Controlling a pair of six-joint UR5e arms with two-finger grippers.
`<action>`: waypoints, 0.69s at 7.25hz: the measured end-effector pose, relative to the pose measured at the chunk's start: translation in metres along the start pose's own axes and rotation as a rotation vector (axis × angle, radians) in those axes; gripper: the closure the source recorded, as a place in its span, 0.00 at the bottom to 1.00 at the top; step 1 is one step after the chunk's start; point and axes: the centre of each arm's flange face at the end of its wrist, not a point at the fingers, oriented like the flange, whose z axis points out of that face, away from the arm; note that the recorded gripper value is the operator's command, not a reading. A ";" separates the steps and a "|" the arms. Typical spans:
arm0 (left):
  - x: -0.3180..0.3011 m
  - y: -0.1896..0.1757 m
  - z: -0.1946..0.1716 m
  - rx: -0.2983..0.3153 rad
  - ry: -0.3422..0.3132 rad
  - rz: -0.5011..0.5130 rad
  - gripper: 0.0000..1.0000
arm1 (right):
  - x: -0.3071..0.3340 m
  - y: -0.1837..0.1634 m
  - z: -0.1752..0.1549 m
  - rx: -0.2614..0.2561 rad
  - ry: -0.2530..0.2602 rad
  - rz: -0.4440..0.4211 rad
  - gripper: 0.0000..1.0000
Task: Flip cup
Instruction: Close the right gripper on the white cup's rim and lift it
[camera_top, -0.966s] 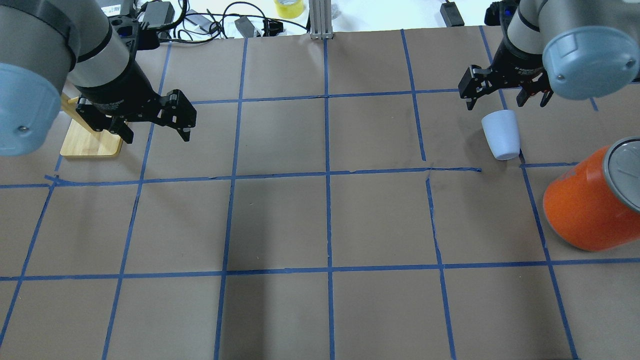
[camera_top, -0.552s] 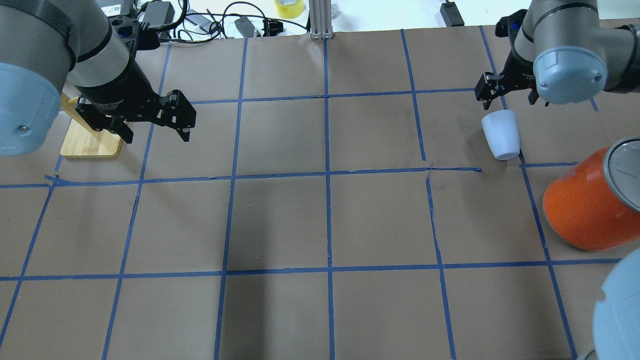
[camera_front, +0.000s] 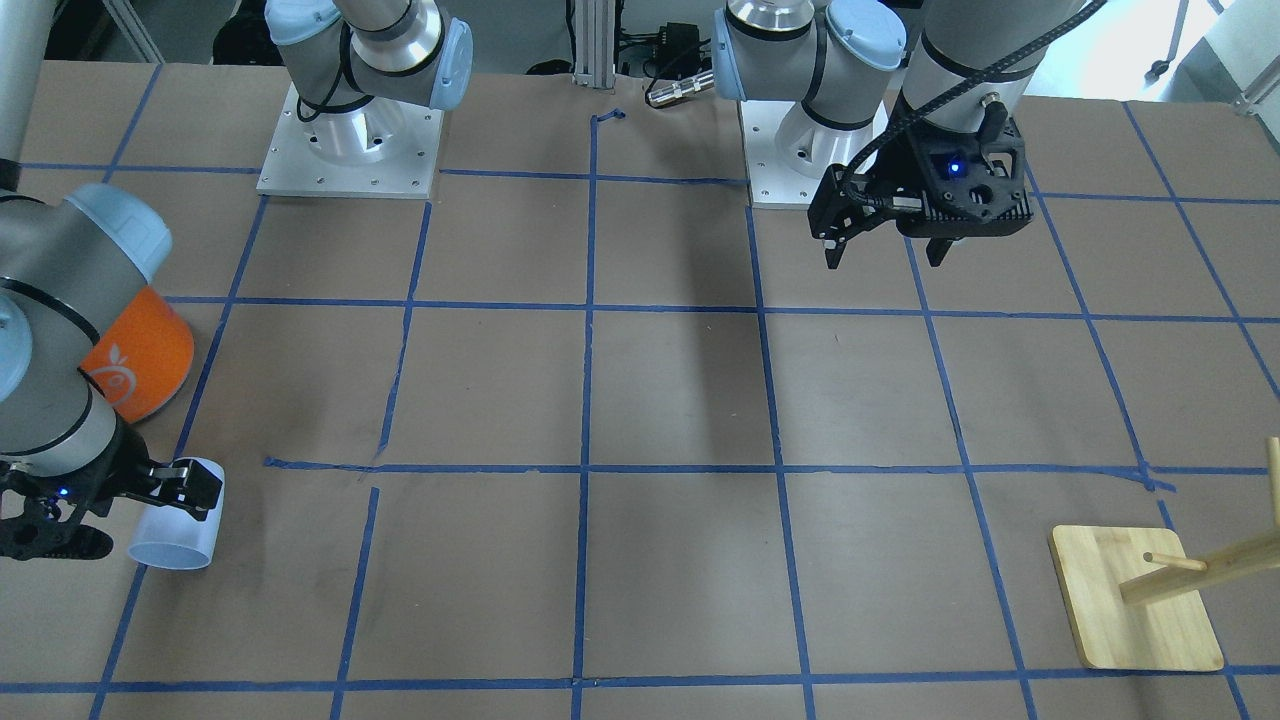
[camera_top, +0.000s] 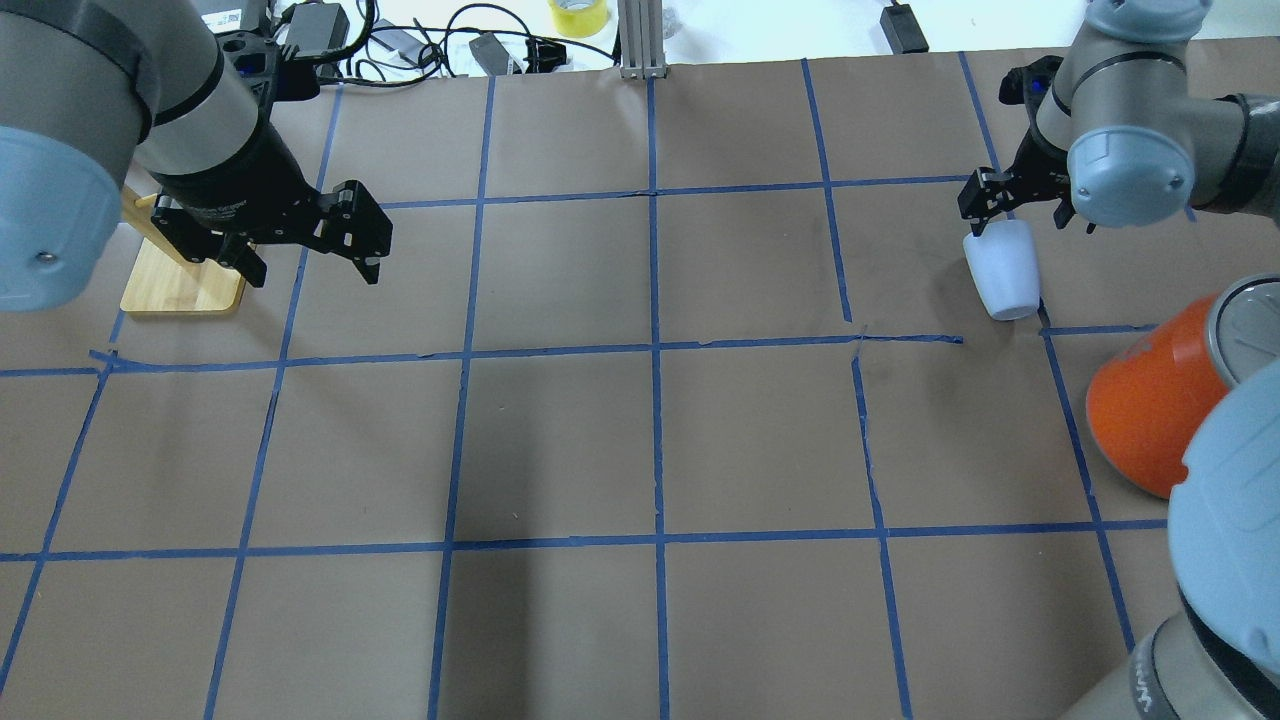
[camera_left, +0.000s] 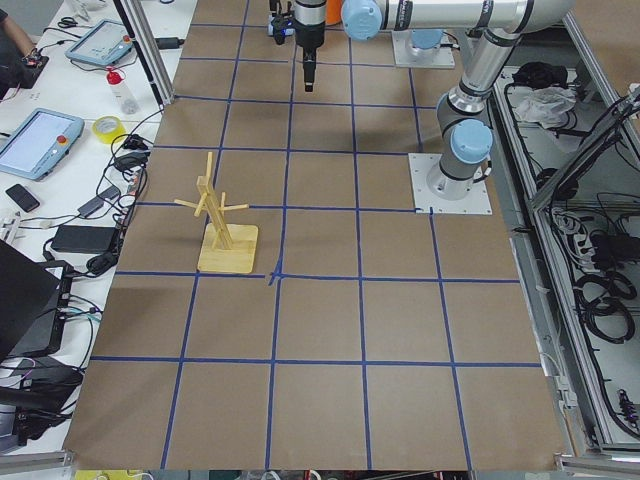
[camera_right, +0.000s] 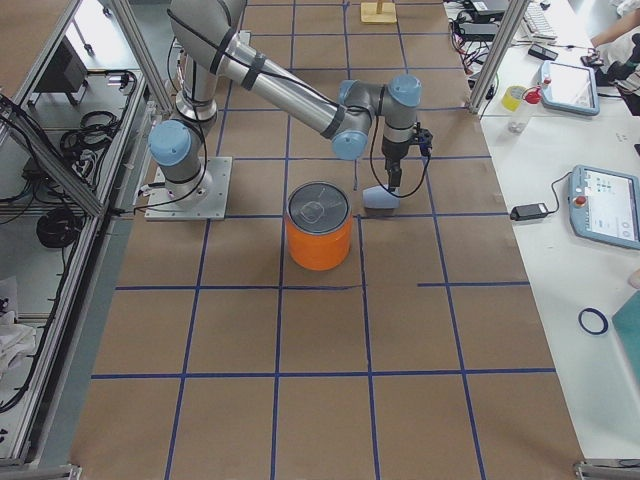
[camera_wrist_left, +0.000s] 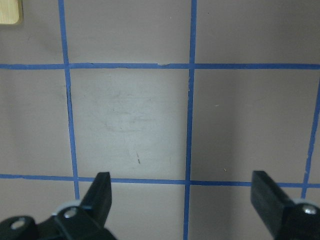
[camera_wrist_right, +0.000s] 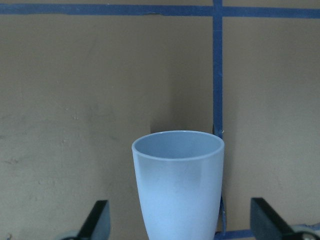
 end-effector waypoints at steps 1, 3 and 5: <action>0.000 0.000 0.000 0.000 0.000 0.000 0.00 | -0.001 0.000 0.012 0.013 -0.003 -0.002 0.00; 0.000 0.000 0.000 -0.001 -0.001 0.000 0.00 | 0.002 0.002 0.038 0.030 -0.006 -0.008 0.00; 0.000 0.000 0.001 -0.002 -0.001 0.000 0.00 | 0.004 0.001 0.060 0.028 -0.018 -0.015 0.00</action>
